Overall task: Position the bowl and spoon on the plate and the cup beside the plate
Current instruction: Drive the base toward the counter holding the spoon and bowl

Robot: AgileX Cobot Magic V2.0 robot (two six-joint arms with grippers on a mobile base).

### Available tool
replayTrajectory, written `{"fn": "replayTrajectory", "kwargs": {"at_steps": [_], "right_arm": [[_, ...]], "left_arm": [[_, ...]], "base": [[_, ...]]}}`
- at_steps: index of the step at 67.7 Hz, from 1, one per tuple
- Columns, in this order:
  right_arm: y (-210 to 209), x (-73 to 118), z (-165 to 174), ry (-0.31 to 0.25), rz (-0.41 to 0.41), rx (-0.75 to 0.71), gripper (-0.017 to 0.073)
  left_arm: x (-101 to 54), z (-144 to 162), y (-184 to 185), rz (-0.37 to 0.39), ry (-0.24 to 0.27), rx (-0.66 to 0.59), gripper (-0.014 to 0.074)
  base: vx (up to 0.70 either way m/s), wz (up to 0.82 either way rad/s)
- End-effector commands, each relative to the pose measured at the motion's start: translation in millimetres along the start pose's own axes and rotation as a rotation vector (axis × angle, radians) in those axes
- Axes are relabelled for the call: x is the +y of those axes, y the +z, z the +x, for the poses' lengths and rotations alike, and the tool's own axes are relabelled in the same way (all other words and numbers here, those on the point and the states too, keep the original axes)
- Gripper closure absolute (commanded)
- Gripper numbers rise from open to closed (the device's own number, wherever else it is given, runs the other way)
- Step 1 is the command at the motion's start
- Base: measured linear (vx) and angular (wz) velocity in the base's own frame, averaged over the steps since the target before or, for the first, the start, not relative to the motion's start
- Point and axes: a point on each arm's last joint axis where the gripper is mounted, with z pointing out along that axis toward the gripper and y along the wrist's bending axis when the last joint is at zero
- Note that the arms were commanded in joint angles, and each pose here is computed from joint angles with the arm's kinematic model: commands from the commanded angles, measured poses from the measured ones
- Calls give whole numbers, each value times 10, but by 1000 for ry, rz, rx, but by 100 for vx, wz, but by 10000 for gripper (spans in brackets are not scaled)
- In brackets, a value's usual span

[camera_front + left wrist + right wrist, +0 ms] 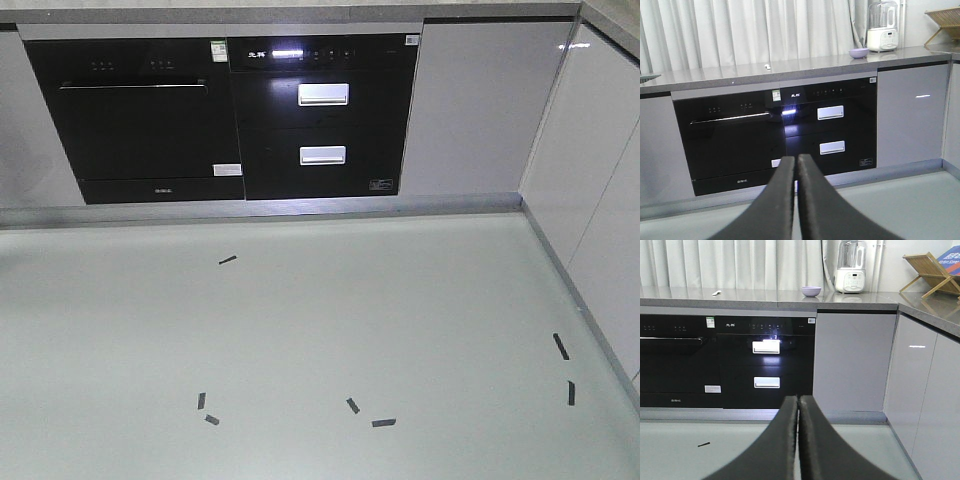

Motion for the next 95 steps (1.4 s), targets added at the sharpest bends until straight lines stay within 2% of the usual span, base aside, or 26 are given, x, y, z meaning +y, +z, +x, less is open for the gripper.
{"fn": "replayTrajectory", "kwargs": {"at_steps": [1,95], "right_arm": [[-12,-1,-66,-11,4,-89,564],[-12,-2,-61,-10,4,-83,564]], "left_arm": [[4,-162,-21,1,-14,-108,600],[4,-162,-21,1,-14,-108,600]], "base": [[0,-1],[0,-1]]}}
